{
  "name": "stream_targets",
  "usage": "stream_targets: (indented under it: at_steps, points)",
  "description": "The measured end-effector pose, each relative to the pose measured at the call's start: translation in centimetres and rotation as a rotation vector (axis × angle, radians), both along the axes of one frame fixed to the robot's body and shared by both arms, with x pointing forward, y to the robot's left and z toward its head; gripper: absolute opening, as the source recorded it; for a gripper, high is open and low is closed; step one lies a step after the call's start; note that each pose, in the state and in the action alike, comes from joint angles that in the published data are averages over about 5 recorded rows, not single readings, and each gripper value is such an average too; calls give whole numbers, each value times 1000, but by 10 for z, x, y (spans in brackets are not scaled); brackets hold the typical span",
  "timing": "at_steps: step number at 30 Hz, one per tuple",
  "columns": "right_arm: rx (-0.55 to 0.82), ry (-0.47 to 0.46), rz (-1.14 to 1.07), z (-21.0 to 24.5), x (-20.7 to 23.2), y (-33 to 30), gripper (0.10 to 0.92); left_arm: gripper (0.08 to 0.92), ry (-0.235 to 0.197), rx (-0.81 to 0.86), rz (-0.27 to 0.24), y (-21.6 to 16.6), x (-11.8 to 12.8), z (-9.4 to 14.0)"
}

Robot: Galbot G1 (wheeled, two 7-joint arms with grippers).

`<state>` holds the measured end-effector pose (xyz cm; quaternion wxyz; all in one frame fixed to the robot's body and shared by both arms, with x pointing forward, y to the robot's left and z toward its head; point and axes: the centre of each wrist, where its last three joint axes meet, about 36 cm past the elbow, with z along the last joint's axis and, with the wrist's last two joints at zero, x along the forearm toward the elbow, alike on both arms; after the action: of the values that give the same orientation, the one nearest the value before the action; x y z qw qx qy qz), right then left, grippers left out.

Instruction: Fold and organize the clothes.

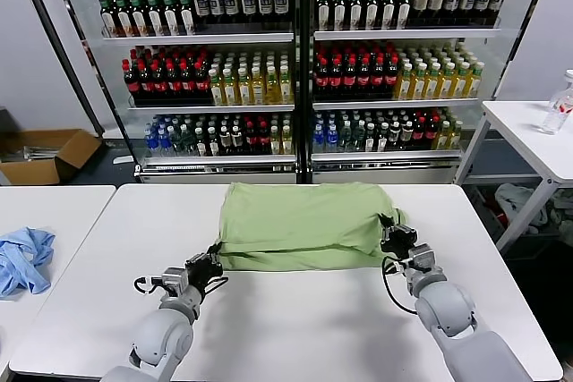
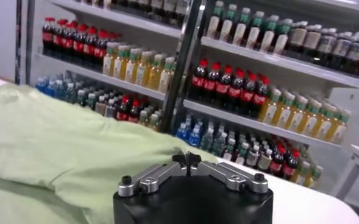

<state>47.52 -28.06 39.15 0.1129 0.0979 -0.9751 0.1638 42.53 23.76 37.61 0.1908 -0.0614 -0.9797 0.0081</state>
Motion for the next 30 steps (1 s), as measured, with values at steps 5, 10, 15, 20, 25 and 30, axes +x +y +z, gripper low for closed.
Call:
stream_targets:
  at_steps: [5, 10, 15, 20, 25, 30]
  points:
    - [12, 5, -24, -3, -11, -5, 395, 412, 0, -1, 9, -1, -2, 0]
    - [43, 21, -69, -4, -29, -15, 543, 559, 1, -6, 16, -2, -9, 1]
    - [89, 68, -124, -6, -45, -25, 681, 697, 22, -16, 16, -5, -18, -3]
    - [144, 140, -154, -11, -52, -26, 802, 809, 47, -25, 13, -9, -21, -7]
    - [185, 199, -155, -17, -55, -24, 720, 756, 64, -24, 23, -9, -16, -10]
    - [205, 236, -144, -20, -58, -24, 582, 618, 80, -23, 24, -7, -14, -13]
